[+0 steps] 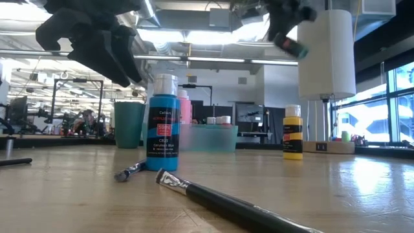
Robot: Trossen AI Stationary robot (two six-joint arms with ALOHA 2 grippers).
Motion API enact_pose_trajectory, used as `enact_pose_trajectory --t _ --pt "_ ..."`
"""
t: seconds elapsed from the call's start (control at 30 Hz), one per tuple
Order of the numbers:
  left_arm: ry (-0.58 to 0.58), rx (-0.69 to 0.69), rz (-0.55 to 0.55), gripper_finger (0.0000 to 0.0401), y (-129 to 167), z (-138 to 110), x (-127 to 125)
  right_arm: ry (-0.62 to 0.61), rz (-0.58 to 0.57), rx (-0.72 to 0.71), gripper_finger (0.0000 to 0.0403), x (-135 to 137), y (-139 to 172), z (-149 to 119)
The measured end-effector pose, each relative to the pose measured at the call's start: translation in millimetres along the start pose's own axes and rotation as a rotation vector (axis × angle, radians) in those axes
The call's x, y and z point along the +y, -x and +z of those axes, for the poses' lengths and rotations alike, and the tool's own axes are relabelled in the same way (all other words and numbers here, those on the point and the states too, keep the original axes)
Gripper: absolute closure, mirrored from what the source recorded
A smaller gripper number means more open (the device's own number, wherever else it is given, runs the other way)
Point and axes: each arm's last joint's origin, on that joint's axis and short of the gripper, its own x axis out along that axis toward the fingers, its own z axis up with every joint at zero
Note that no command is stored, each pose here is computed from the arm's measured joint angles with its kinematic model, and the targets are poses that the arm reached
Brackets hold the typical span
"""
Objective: Pick & Place Paint Supplies
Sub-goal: Put the small green paint bottle into the green bin
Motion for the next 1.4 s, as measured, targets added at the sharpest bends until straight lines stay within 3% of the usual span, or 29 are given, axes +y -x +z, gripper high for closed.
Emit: enact_pose_trajectory --t 0.27,0.47,0.6,0.8,0.93,1.1,1.23,1.4 --pt "-0.022 -0.003 0.002 0.0159 0.0 0.3 0.0 0.164 0.108 -0.207 0.0286 25.8 -52.4 1.0" --pt "-0.029 0.007 0.003 0.0159 0.0 -0.7 0.2 0.309 0.211 -0.509 0.0286 49.5 -67.0 5.7" --pt "-0.029 0.007 0.003 0.0159 -0.1 -0.8 0.1 0.344 0.257 -0.673 0.0286 56.2 -76.6 4.2" --pt "-0.031 0.037 -0.007 0.0159 -5.8 -11.6 -2.4 0.305 0.293 -0.707 0.0286 42.5 -116.7 -15.1" --pt "-0.016 0.033 -0.018 0.0159 -6.6 -12.1 -3.1 0.245 0.365 -0.806 0.0286 26.8 -141.6 -32.0" --pt "-0.009 0.021 -0.021 0.0159 -6.7 -10.7 -3.2 0.147 0.435 -0.973 0.0286 0.0 -157.4 -48.1" --pt "-0.025 -0.003 -0.02 0.0159 -6.8 -8.2 -3.4 0.084 0.46 -0.992 0.0286 -17.8 -167.7 -57.8" --pt "-0.051 -0.039 -0.019 0.0159 -7.4 -4.0 -2.6 0.119 0.466 -1.002 0.0286 -19.0 -173.9 -60.0"
